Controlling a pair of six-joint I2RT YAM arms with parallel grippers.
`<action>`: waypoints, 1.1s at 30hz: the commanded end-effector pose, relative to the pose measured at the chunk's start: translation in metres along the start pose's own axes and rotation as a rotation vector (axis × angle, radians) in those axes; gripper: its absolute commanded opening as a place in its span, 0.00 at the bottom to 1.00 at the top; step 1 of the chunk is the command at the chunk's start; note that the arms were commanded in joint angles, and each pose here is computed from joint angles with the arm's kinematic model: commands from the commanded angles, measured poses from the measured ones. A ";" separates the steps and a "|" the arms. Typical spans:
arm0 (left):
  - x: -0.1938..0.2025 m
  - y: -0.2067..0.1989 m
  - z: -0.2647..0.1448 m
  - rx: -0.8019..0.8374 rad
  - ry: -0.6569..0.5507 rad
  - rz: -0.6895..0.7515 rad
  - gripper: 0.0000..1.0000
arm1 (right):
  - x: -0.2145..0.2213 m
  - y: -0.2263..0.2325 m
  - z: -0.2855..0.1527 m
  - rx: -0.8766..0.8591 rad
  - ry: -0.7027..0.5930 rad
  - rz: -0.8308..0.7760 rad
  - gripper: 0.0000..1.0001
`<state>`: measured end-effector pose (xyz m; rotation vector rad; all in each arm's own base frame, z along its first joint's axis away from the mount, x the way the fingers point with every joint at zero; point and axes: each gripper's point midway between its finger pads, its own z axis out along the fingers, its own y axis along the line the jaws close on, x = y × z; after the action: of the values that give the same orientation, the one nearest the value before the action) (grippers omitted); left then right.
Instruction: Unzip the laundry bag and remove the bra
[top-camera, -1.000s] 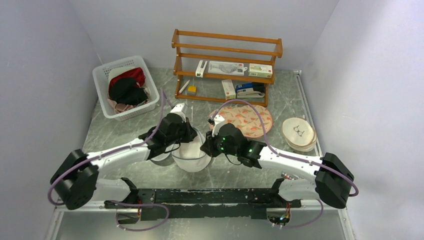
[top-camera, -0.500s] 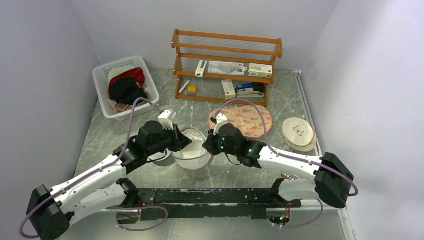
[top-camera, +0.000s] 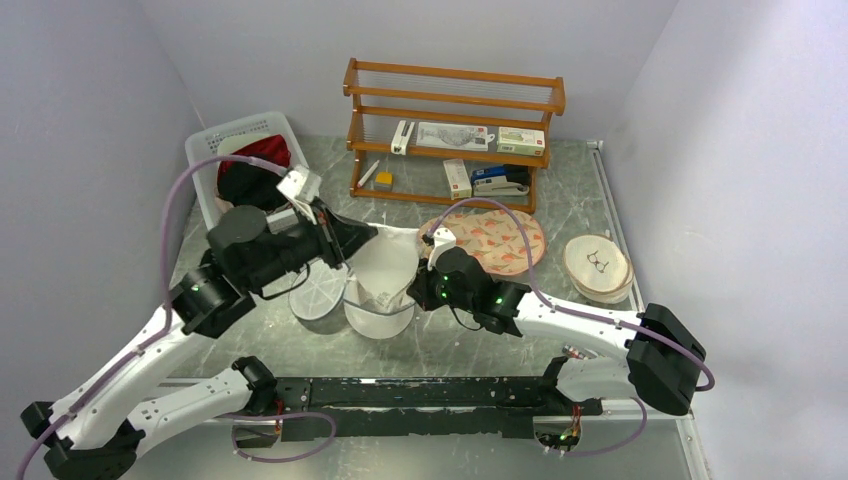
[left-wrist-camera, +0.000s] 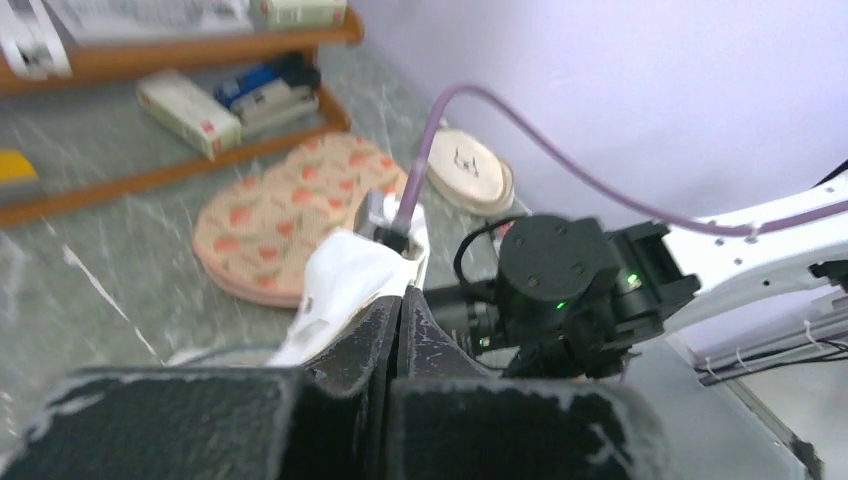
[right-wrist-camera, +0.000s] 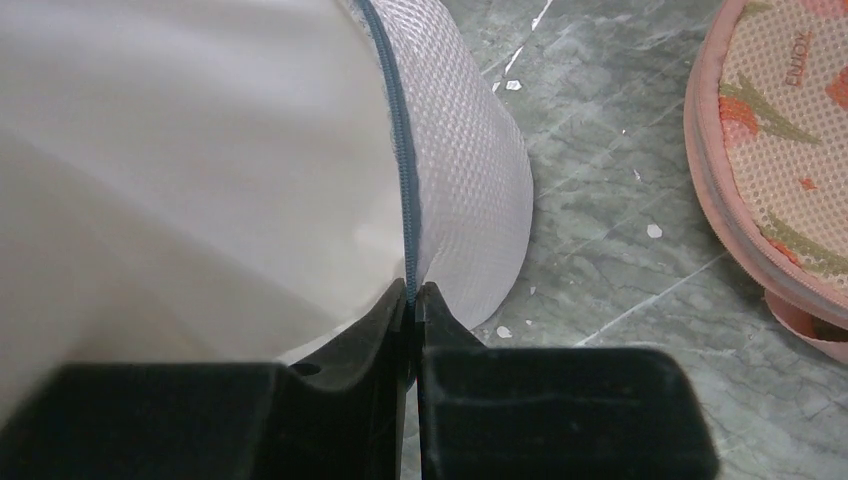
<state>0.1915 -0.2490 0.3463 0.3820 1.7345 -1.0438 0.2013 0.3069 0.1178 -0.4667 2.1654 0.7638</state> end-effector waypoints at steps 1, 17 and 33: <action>-0.054 -0.015 -0.016 -0.003 -0.099 0.188 0.07 | 0.000 -0.005 -0.002 0.017 -0.010 0.014 0.04; -0.200 0.041 -0.034 -0.589 -0.437 0.304 0.07 | -0.004 -0.003 -0.007 0.009 -0.022 0.008 0.03; -0.318 0.074 -0.043 -0.752 -0.692 0.310 0.07 | -0.011 0.001 -0.015 -0.001 -0.036 0.011 0.03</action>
<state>0.3448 -0.1221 0.5574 -0.1464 1.3437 -0.1756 0.1985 0.3030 0.1299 -0.4567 2.1453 0.7818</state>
